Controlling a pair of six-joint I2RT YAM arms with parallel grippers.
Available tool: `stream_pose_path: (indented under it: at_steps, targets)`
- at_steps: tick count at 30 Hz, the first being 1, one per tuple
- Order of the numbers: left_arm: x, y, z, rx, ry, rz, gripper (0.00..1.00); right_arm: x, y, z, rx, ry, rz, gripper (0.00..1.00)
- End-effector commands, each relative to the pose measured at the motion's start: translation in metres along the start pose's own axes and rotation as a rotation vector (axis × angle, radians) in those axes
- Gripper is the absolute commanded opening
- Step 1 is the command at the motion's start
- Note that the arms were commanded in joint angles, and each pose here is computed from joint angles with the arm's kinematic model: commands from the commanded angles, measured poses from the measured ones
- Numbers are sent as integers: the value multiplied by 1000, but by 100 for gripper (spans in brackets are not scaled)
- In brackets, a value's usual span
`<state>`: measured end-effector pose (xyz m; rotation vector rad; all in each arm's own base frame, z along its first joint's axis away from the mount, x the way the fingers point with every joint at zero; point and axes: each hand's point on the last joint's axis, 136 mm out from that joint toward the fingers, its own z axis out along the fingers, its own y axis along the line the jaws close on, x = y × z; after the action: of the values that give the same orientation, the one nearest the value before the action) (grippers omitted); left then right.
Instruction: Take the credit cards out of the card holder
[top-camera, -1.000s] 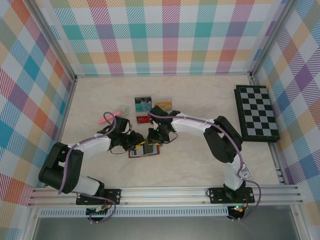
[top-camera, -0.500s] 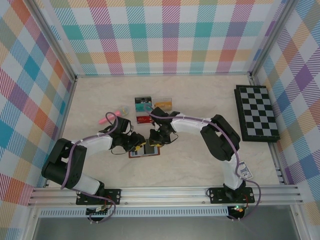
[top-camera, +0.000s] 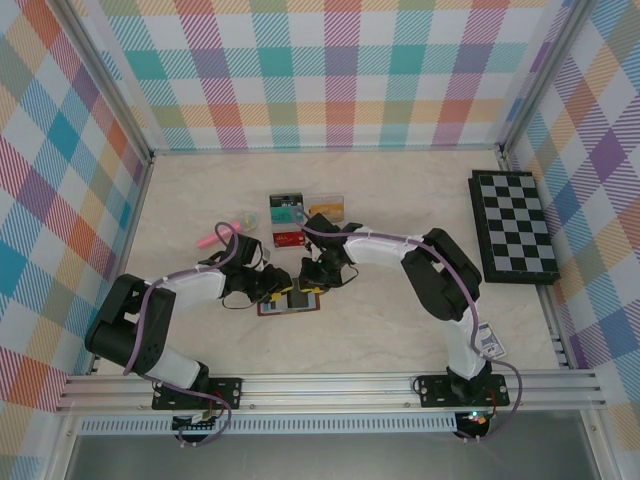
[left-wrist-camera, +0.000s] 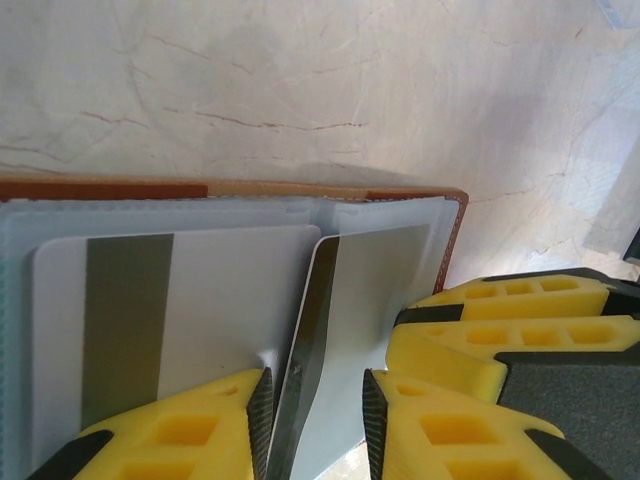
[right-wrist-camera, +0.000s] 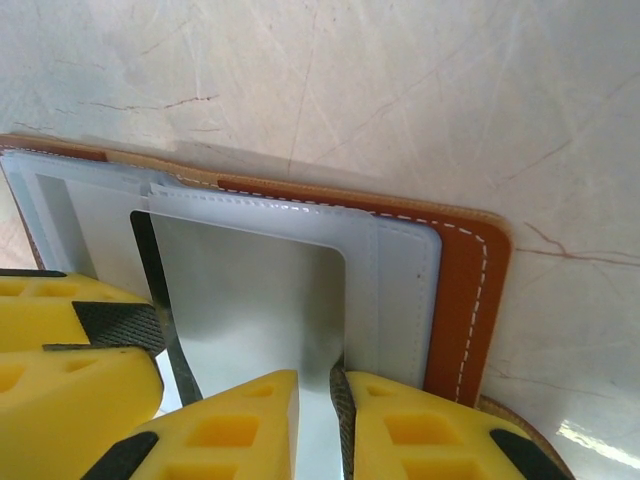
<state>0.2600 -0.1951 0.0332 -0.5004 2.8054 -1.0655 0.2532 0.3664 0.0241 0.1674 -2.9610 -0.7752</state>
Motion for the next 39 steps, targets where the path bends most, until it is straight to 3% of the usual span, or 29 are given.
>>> stream_pose_path:
  at_steps: [1,17,29,39]
  targets:
    - [4,8,3,-15,41,2,31,7,-26,14,68,35,53,19]
    - [3,-16,0,119,42,59,26,9,-29,18,63,55,63,19]
    - [1,-7,-5,85,25,55,13,10,-38,21,90,60,80,19]
    - [3,-1,-15,64,6,53,9,10,-50,24,141,57,93,19]
